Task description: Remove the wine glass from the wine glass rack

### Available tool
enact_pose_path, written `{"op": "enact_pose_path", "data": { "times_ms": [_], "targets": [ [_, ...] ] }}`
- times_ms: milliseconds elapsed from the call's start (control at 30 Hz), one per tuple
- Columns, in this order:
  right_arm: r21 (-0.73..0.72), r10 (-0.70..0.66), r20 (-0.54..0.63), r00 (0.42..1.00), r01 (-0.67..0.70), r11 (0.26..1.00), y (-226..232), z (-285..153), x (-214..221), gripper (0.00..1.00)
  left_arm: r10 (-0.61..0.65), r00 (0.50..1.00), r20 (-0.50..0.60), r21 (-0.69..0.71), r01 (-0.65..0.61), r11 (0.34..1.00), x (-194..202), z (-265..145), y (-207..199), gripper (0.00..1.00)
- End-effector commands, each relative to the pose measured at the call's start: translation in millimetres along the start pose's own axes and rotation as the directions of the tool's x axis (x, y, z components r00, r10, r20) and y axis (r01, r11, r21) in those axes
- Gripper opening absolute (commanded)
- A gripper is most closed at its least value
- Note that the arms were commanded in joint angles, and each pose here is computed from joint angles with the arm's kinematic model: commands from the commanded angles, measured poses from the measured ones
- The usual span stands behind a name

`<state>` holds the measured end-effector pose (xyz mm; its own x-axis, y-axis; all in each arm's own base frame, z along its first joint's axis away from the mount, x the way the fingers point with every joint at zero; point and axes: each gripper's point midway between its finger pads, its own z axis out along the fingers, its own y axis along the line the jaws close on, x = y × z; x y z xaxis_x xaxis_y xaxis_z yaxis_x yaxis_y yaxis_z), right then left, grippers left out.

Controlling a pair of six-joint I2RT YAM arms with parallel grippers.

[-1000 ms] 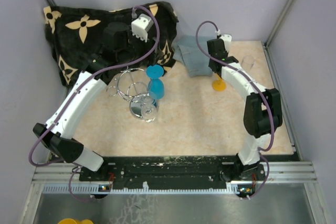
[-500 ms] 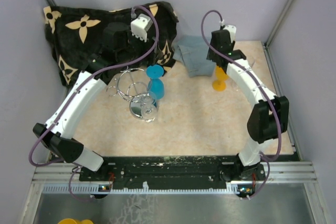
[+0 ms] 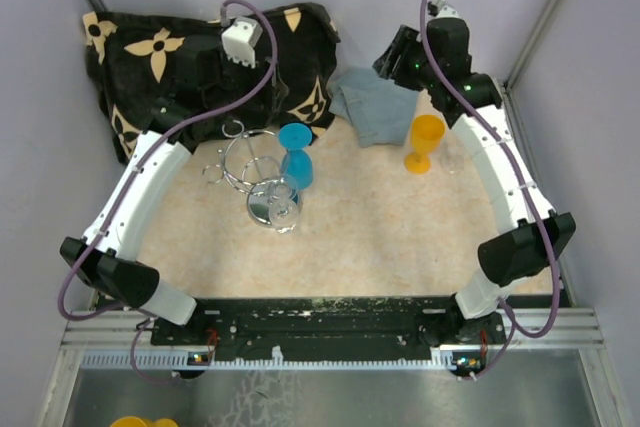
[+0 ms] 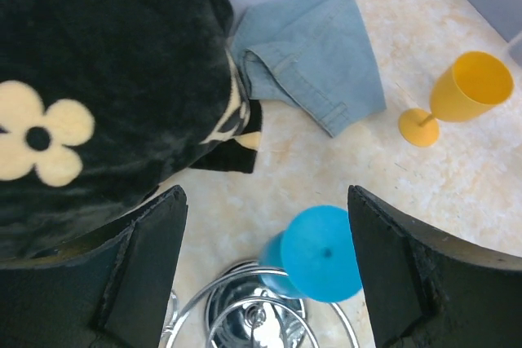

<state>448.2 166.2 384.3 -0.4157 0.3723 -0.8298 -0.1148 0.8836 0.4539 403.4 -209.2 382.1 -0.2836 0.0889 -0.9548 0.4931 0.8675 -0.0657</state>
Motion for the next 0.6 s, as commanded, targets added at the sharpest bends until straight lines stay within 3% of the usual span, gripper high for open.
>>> {"op": "enact_pose_path", "data": {
  "times_ms": [0, 300, 567],
  "targets": [
    [-0.231, 0.142, -0.187, 0.972, -0.184, 0.955, 54, -16, 40, 0.52, -0.039, 0.997, 0.071, -0.075, 0.045, 0.996, -23, -6, 32, 0.85],
    [-0.356, 0.256, -0.395, 0.883, -0.403, 0.843, 98, -15, 105, 0.5, -0.219, 0.972, 0.08, -0.131, 0.228, 0.965, -13, -18, 89, 0.86],
    [-0.408, 0.268, -0.457, 0.848, -0.467, 0.784, 121, -25, 123, 0.5, -0.52, 0.853, 0.043, -0.049, 0.522, 0.851, 15, -29, 134, 1.0]
  ]
}}
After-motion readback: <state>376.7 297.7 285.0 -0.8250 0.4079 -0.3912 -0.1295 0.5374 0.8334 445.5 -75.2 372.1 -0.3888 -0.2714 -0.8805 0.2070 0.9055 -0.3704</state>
